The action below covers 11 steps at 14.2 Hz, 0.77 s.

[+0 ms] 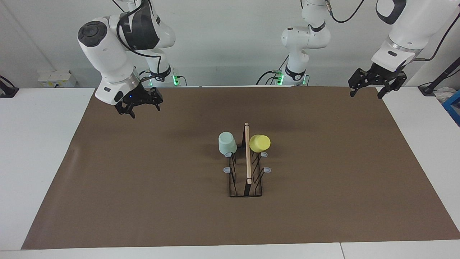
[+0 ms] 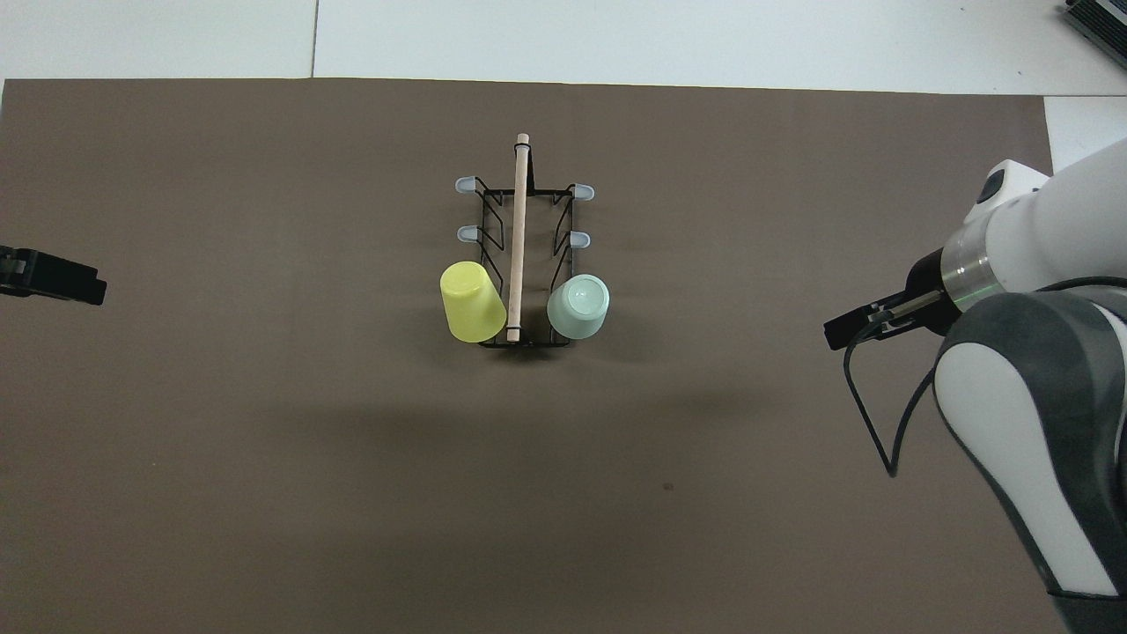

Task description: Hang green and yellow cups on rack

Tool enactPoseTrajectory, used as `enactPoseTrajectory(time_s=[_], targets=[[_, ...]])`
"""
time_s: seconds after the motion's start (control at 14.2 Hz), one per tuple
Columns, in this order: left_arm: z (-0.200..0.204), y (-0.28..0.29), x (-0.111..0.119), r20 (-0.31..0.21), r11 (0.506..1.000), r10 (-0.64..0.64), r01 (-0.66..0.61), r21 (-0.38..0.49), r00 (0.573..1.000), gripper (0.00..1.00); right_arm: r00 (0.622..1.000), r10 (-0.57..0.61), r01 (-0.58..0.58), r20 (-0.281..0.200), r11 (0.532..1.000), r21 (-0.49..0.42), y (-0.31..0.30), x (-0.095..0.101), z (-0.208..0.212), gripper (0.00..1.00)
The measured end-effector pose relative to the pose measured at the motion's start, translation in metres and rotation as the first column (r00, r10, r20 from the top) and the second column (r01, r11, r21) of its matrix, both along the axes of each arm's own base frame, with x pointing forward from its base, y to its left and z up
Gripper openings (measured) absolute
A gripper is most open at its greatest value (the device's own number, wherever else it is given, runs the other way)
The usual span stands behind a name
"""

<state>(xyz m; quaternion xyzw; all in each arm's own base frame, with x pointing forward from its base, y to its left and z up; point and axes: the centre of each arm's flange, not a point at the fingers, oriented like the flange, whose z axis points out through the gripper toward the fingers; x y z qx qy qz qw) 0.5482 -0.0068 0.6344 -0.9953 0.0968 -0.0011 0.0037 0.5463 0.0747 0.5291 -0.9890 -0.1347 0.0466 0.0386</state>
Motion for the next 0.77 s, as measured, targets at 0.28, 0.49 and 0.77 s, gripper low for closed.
enactPoseTrajectory(time_s=[0.28, 0.49, 0.77], targets=[[0.000, 0.002, 0.000, 0.000, 1.000, 0.003, -0.003, -0.024, 1.000, 1.00, 1.000, -0.004, 0.004, 0.000, 1.000, 0.000, 0.000, 0.000, 0.000, 1.00], [0.000, 0.004, 0.000, 0.000, 1.000, 0.001, -0.001, -0.028, 1.000, 1.00, 1.000, -0.007, 0.007, 0.006, 1.000, -0.001, -0.002, 0.001, 0.002, 1.00], [0.000, 0.006, 0.000, 0.000, 1.000, 0.001, -0.001, -0.030, 1.000, 1.00, 0.999, -0.016, 0.017, 0.031, 0.999, -0.036, -0.009, 0.005, 0.009, 1.00]])
